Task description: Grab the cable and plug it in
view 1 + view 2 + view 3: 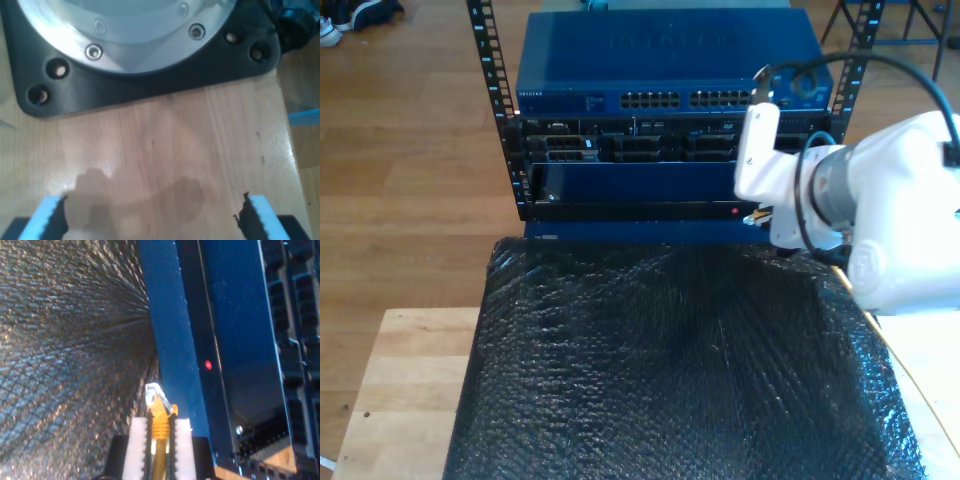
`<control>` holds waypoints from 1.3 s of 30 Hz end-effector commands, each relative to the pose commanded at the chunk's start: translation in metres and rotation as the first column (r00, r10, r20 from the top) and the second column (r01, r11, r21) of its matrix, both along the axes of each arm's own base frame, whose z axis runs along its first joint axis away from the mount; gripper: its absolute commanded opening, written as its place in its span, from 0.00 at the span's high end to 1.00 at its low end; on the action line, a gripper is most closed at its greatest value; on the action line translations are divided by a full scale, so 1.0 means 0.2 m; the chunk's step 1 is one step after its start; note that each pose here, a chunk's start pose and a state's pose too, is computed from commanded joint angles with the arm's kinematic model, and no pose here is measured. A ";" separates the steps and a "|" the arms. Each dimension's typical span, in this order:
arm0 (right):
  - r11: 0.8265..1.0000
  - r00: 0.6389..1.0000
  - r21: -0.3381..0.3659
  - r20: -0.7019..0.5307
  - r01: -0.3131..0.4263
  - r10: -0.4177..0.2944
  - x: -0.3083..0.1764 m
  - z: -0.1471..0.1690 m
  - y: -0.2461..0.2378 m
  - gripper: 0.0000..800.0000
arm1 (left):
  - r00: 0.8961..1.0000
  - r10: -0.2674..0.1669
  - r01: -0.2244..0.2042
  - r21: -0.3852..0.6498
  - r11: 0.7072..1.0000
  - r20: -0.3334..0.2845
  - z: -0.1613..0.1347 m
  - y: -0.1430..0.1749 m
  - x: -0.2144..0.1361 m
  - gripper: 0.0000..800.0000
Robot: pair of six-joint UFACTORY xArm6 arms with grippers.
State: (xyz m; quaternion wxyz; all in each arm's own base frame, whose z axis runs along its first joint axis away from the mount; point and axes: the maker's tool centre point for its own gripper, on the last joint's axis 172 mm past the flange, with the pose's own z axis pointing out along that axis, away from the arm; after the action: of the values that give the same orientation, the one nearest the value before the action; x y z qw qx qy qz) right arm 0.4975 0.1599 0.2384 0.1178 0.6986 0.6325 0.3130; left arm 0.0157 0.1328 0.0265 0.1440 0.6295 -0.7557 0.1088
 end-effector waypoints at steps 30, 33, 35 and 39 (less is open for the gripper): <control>0.999 0.994 -0.044 0.111 -0.008 0.012 0.15 -0.16 -0.02 1.00 | 1.000 0.000 0.000 -0.002 1.000 0.000 0.00 0.00 0.00 0.00; 0.999 0.993 -0.048 0.118 -0.011 0.016 0.17 -0.15 -0.02 1.00 | 1.000 0.000 0.000 -0.002 1.000 0.000 0.00 0.00 0.00 0.00; 0.999 0.994 -0.053 0.108 -0.004 0.010 0.18 -0.18 -0.04 1.00 | 1.000 0.000 0.000 -0.002 1.000 0.000 0.00 0.00 0.00 0.00; 0.998 0.994 -0.066 0.106 -0.017 0.024 0.16 -0.21 -0.04 1.00 | 1.000 0.000 0.000 -0.002 1.000 0.000 0.00 0.00 0.00 0.00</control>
State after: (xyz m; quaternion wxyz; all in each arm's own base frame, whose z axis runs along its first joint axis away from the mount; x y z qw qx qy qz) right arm 0.5294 0.1511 0.1970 0.1708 0.6703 0.6422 0.3302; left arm 0.0156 0.1324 0.0263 0.1445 0.6294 -0.7556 0.1093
